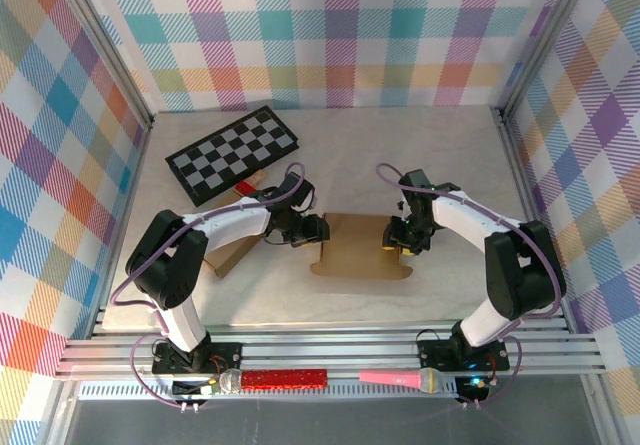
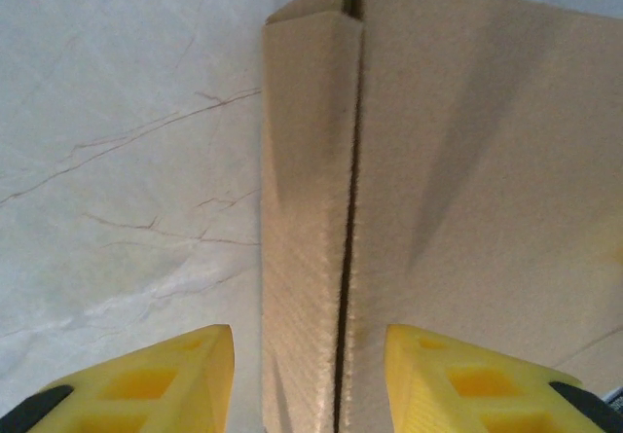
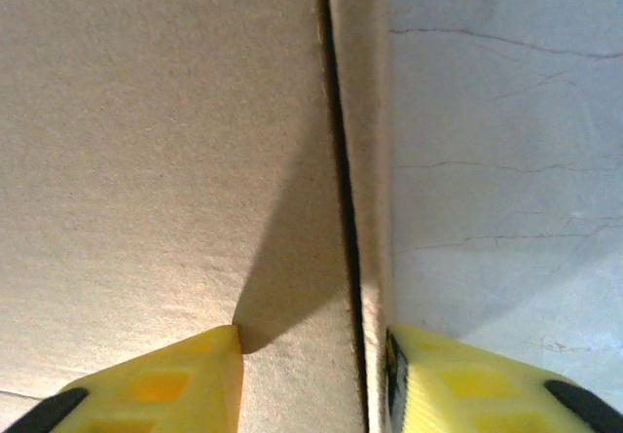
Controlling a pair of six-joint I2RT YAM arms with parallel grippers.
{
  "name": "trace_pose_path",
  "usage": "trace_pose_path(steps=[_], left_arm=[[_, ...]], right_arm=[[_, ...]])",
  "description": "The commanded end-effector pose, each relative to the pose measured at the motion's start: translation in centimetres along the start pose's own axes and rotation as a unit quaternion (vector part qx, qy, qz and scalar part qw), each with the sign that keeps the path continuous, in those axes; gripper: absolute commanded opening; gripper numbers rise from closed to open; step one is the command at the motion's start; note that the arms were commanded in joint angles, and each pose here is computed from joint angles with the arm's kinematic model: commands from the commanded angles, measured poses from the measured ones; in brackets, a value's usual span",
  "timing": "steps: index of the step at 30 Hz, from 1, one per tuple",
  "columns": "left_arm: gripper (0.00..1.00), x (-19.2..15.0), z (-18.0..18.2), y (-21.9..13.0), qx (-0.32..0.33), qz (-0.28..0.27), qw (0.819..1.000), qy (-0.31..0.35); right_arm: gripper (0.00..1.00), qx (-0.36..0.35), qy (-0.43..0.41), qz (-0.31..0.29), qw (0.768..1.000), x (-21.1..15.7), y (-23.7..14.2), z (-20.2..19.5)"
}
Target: Fold the paper box
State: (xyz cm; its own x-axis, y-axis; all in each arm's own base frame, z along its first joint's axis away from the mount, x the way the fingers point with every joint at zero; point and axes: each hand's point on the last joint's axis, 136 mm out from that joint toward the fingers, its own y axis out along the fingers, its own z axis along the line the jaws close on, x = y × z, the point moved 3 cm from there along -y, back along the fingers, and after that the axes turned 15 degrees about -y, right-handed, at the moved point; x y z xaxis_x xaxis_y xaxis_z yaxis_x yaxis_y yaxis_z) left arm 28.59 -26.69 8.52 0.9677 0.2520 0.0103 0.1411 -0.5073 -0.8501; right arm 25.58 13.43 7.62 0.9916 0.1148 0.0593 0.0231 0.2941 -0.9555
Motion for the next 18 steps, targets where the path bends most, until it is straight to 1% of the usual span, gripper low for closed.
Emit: trace_pose_path(steps=[1, 5, 10, 13, 18], left_arm=[[0.43, -0.46, -0.46, 0.63, -0.02, 0.011, 1.0, 0.002], [0.41, -0.53, -0.64, 1.06, -0.028, 0.015, 0.999, -0.001], [0.4, -0.78, -0.36, 1.31, -0.029, 0.019, 0.999, -0.007], [0.36, -0.58, -0.69, 1.43, -0.041, 0.013, 0.999, -0.004], [0.28, -0.77, -0.4, 1.48, -0.04, 0.015, 0.999, -0.005]], right_arm=[[0.35, -0.003, -0.004, 0.017, 1.0, -0.79, 1.04, -0.64], [0.31, 0.016, -0.009, 0.02, 1.0, -0.59, 1.21, -0.13], [0.28, 0.016, -0.008, 0.027, 0.999, -0.71, 1.52, -0.21], [0.26, 0.015, -0.007, 0.028, 0.999, -0.77, 1.63, -0.29], [0.22, 0.021, -0.006, 0.03, 0.999, -0.75, 1.85, -0.23]])
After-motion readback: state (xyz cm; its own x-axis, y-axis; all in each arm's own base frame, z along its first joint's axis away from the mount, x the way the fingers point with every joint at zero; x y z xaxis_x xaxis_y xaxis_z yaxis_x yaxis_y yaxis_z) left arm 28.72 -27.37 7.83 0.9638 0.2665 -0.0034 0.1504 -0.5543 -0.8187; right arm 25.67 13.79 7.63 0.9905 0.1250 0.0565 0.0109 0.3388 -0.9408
